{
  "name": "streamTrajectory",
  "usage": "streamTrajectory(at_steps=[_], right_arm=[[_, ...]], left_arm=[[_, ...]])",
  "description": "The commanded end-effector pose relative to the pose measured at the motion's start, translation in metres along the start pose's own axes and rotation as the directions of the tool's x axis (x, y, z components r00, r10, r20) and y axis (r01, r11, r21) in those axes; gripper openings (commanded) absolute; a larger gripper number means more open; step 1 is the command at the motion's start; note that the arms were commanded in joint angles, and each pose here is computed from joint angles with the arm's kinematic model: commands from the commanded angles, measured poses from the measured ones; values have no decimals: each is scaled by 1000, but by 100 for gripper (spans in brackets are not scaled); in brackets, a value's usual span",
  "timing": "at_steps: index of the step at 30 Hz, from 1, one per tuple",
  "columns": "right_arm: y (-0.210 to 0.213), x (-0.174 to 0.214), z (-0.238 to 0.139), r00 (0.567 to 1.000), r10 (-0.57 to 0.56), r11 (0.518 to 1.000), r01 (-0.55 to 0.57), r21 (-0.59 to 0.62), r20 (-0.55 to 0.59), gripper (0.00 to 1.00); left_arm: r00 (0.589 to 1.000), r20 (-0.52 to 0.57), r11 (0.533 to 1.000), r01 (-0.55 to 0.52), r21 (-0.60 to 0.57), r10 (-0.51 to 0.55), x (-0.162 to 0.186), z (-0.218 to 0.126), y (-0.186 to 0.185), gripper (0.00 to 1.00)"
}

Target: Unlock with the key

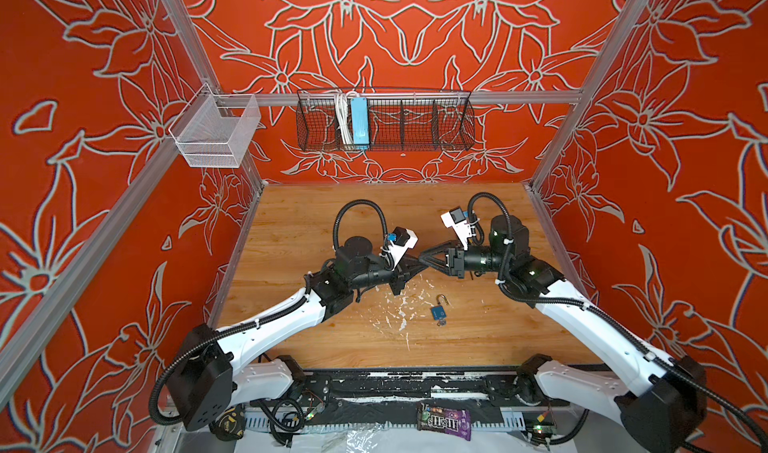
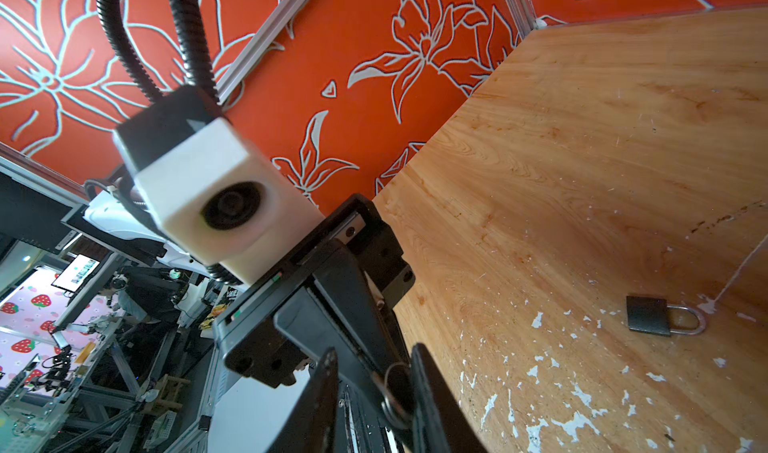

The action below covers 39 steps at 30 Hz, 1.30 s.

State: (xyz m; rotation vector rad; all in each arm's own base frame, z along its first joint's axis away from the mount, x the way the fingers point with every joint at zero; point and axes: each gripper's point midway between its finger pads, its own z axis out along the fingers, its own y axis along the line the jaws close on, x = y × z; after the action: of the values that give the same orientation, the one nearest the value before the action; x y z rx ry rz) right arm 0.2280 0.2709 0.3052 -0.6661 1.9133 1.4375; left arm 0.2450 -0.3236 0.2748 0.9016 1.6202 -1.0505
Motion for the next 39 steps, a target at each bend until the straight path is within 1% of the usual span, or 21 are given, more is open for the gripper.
streamTrajectory(at_steps=[1,13,15,21,22,26,31,33,36,38,39], right_arm=[[-1,4,0,1000,-26,999,26,-19,-12,25],[-5,3,-2,999,-40,999,40,0,-12,6],[-6,3,-2,999,-42,999,42,5,-11,1],[-6,0,-2,999,-39,999,39,6,-6,0],[-6,-1,-2,999,-39,999,39,11,-1,0],[-7,-7,-3,999,-19,999,18,26,31,0],[-10,-15,-4,998,11,998,-14,55,61,0],[-14,-19,-5,996,34,996,-40,84,77,0],[-21,-25,-8,992,66,988,-80,132,108,0],[-28,-26,-10,988,91,978,-112,176,125,0],[-32,-26,-11,985,106,972,-132,193,137,0]], left_arm=[[1000,22,1000,-12,17,12,-11,1,-2,0],[1000,17,1000,-6,31,6,-12,0,-4,0],[1000,16,999,-3,32,2,-12,0,-5,0],[1000,10,1000,16,18,-16,-17,-3,-5,0],[1000,9,1000,20,16,-20,-18,-3,-5,2],[999,17,999,33,4,-33,-24,-8,-6,24],[995,32,994,92,-65,-90,-22,-20,1,50],[991,52,985,132,-109,-127,-21,-27,5,56],[973,111,956,219,-194,-201,-24,-43,15,70],[945,163,904,321,-281,-285,-24,-55,29,76],[921,209,867,382,-321,-328,-27,-66,34,79]])
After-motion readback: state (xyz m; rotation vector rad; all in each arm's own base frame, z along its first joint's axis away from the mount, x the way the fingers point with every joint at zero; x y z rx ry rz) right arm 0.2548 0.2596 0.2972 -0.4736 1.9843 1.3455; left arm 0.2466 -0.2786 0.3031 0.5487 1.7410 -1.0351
